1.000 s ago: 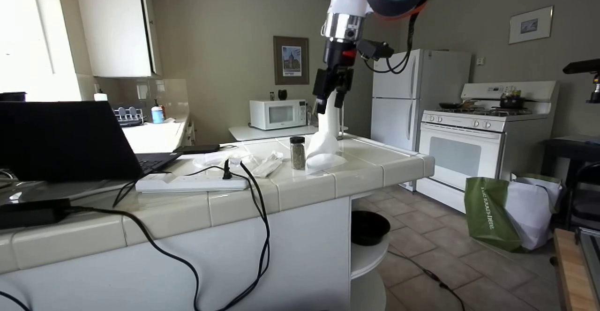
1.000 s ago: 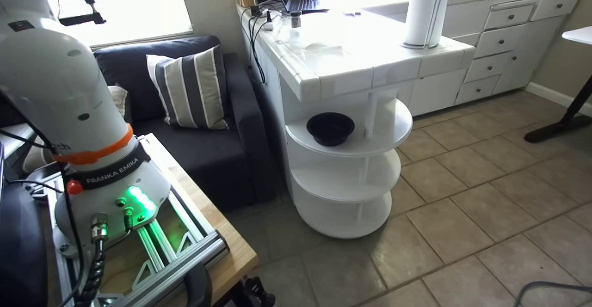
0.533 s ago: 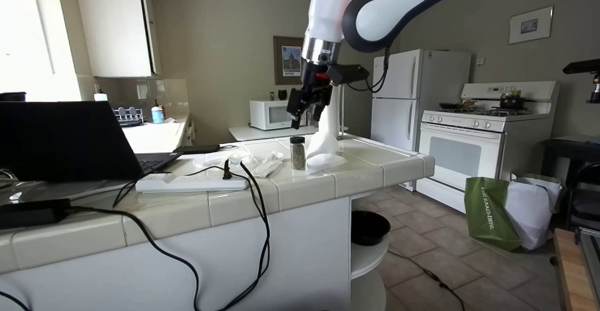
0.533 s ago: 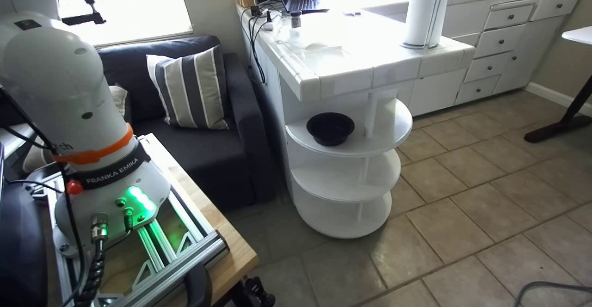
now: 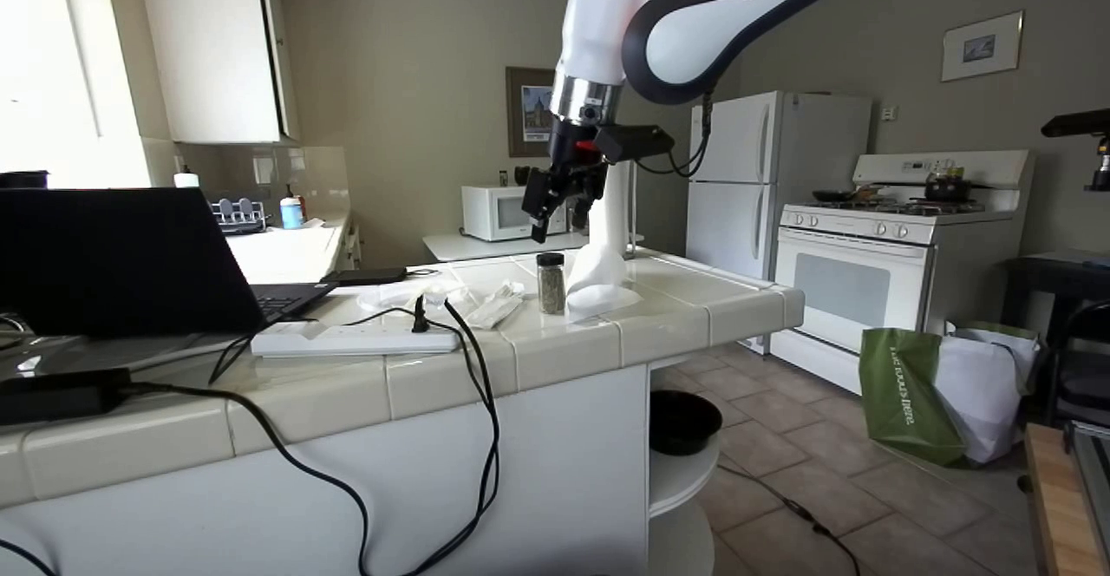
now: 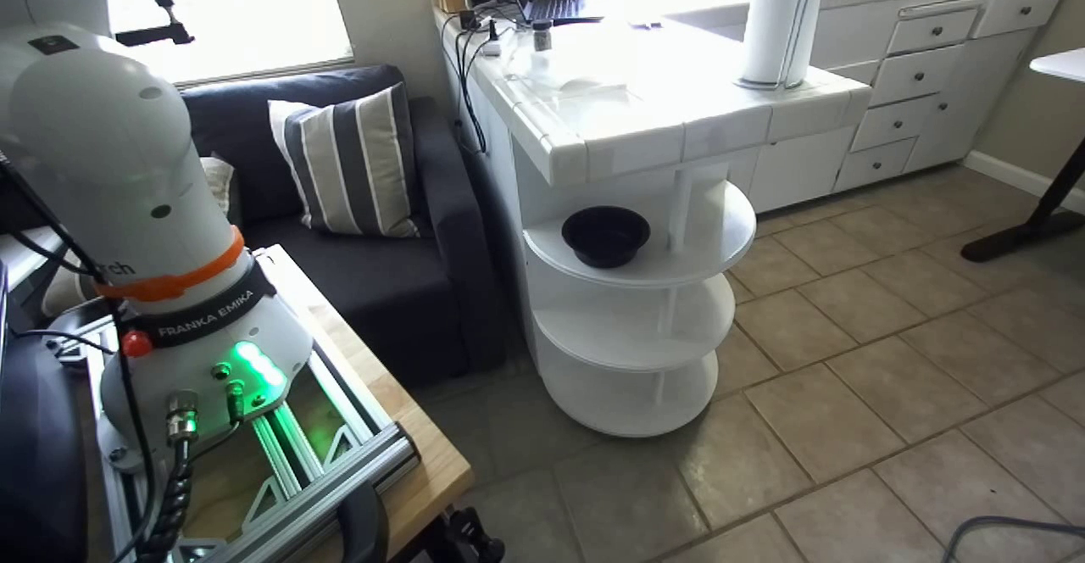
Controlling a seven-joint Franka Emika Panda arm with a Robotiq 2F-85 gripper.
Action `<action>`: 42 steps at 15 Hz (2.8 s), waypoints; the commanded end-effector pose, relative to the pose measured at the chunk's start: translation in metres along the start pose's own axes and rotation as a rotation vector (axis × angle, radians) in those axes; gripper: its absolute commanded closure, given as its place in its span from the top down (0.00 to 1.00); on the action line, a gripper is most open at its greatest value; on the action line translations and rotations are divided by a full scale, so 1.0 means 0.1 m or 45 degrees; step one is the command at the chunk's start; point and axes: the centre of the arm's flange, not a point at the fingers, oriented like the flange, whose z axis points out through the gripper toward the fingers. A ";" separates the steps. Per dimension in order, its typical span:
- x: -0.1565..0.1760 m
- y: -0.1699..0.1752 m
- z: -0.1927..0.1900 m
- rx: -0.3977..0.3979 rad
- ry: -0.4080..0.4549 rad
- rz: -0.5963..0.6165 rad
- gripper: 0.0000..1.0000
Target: Put the spice the bottle on the lower shelf
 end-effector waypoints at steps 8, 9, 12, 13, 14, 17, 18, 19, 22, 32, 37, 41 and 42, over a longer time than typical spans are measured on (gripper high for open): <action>-0.13 0.05 0.14 0.052 0.075 0.057 1.00; -0.15 0.07 0.18 0.049 0.091 0.064 1.00; -0.23 0.11 0.28 0.056 0.097 0.084 1.00; -0.26 0.12 0.31 0.051 0.100 0.089 1.00; -0.29 0.12 0.34 0.051 0.104 0.091 1.00; -0.36 0.08 0.42 0.045 0.132 0.096 1.00; -0.38 0.06 0.45 0.045 0.143 0.101 1.00; -0.40 0.05 0.47 0.037 0.154 0.100 1.00; -0.47 0.03 0.52 0.006 0.162 0.107 1.00; -0.53 0.02 0.70 -0.033 0.339 0.184 1.00; -0.56 -0.01 0.78 -0.051 0.423 0.215 1.00; -0.58 -0.04 0.81 -0.044 0.490 0.236 1.00; -0.58 -0.05 0.81 -0.044 0.505 0.244 1.00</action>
